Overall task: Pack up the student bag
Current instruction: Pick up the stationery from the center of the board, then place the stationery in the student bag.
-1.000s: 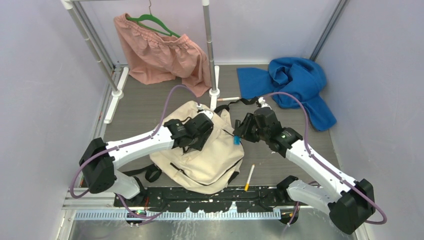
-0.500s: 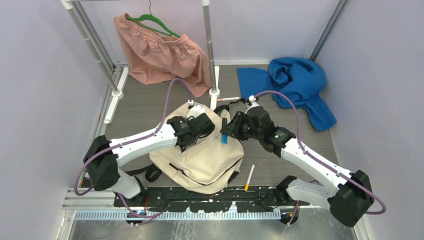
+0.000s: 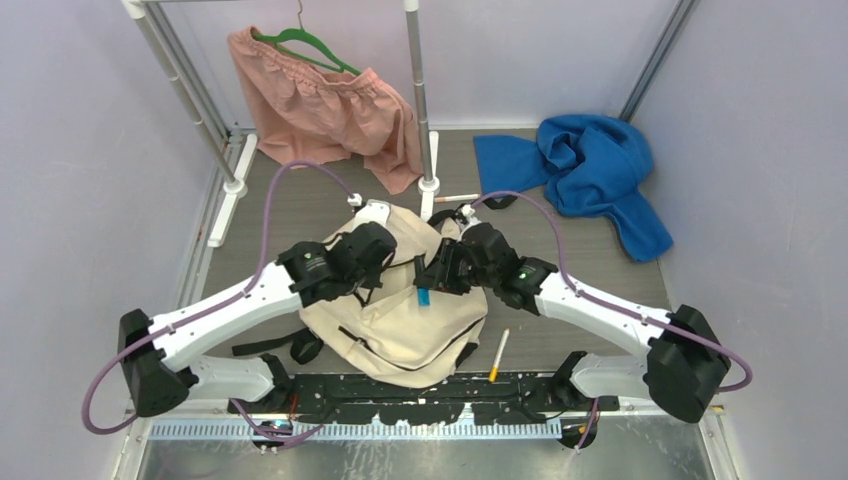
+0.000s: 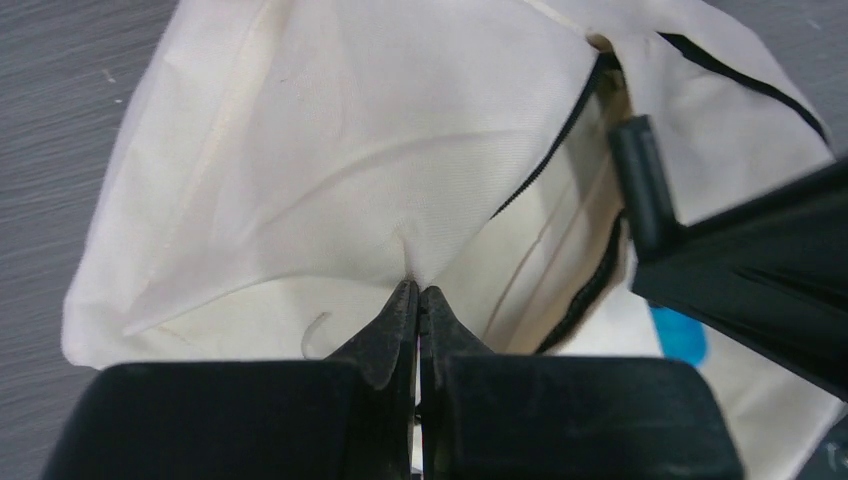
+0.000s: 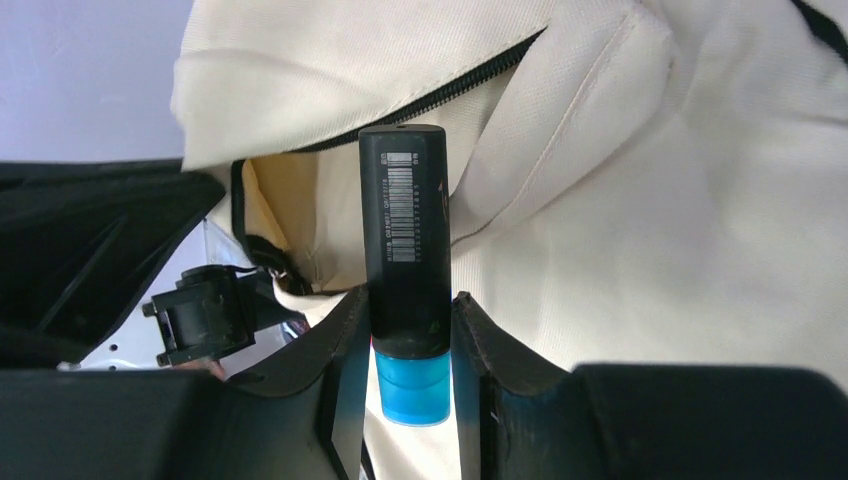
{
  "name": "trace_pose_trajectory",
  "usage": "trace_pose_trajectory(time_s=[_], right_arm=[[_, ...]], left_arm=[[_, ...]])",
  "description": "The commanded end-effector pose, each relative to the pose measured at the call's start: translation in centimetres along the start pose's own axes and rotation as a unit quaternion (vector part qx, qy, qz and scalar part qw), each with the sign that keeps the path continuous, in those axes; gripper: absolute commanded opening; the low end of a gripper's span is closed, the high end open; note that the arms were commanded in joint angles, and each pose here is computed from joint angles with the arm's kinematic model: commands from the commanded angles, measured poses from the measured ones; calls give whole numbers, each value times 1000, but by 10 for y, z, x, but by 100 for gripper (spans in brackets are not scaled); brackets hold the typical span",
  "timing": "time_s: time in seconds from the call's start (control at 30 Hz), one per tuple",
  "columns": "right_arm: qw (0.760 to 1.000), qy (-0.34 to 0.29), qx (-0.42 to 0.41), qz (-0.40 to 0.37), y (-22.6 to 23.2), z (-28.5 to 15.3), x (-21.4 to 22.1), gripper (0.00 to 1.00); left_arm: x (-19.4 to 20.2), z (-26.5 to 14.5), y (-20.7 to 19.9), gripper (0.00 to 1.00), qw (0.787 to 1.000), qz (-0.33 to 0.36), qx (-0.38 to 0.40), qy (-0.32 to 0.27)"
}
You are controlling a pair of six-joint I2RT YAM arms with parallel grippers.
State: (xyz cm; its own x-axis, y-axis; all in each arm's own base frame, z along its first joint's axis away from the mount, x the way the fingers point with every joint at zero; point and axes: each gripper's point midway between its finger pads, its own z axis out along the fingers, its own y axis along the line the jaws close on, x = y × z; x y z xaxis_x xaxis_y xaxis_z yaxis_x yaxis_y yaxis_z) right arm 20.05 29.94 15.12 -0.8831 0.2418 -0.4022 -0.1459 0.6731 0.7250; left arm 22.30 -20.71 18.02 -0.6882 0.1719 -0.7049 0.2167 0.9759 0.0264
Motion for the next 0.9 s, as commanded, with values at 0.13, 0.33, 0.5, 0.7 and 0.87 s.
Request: trace_pose_trajectory(time_s=[0.13, 0.33, 0.5, 0.7, 0.87], right_arm=[[996, 58, -49, -35, 20, 11, 25, 1], [994, 75, -26, -73, 24, 16, 42, 1], [998, 43, 3, -44, 35, 29, 18, 1], [998, -48, 21, 31, 47, 37, -32, 1], [986, -141, 10, 89, 47, 50, -70, 1]], left_arm=[[-19, -24, -29, 0, 992, -30, 116, -35], [-12, -19, -32, 0, 993, -29, 116, -22], [-12, -23, -32, 0, 992, -34, 122, -23], [-9, -30, -23, 0, 992, -48, 117, -25], [-6, -36, -27, 0, 988, -56, 141, -26]])
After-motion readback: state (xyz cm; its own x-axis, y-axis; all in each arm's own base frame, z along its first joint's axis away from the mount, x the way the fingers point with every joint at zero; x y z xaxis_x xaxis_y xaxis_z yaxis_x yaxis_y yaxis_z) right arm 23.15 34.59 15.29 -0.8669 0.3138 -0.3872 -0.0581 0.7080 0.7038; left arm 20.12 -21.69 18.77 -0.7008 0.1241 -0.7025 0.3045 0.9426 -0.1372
